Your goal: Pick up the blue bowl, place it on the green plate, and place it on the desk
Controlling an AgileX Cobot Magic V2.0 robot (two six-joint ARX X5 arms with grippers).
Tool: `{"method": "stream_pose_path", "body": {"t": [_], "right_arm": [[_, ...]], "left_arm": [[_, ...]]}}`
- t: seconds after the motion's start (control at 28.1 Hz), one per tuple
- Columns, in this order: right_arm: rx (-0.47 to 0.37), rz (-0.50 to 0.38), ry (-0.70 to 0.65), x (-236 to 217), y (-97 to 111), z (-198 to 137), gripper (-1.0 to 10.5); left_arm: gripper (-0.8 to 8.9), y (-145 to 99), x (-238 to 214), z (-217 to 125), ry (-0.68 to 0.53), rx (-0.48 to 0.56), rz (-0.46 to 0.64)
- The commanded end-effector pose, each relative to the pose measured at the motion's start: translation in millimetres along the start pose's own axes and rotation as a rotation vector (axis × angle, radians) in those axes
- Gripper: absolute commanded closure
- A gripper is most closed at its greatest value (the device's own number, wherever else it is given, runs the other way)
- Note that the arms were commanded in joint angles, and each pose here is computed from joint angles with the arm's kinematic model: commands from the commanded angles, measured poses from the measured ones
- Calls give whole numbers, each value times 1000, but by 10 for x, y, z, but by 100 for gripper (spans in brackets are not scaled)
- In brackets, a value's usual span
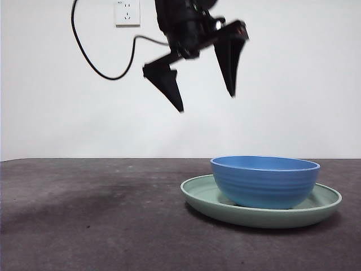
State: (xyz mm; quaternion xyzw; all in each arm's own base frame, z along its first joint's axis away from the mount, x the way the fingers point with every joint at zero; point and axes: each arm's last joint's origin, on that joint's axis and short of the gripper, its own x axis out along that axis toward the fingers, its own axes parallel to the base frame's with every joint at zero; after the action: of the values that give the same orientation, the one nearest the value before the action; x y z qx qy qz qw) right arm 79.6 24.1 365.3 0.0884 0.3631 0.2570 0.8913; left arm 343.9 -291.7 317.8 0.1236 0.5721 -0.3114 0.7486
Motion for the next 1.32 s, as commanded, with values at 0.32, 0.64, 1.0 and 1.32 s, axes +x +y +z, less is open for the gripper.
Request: {"method": "stream_pose_path", "body": {"t": [0.32,0.64,1.0,1.32], "right_arm": [[-28,3,-21,-39,24,40,409],[-50,2,-22,-32,21,49,409],[-30,0,22,74,-24,113,409],[6,-5,97,236,-96,186,409]], "left_arm": [[129,-123,-1578,-572,-295,50,-7],[129,-140,-2062,-1805,-279,119,-1],[129,1,-1692,-2953,-513,139,-13],[129,60,-1451,-3251,-605,13,-60]]}}
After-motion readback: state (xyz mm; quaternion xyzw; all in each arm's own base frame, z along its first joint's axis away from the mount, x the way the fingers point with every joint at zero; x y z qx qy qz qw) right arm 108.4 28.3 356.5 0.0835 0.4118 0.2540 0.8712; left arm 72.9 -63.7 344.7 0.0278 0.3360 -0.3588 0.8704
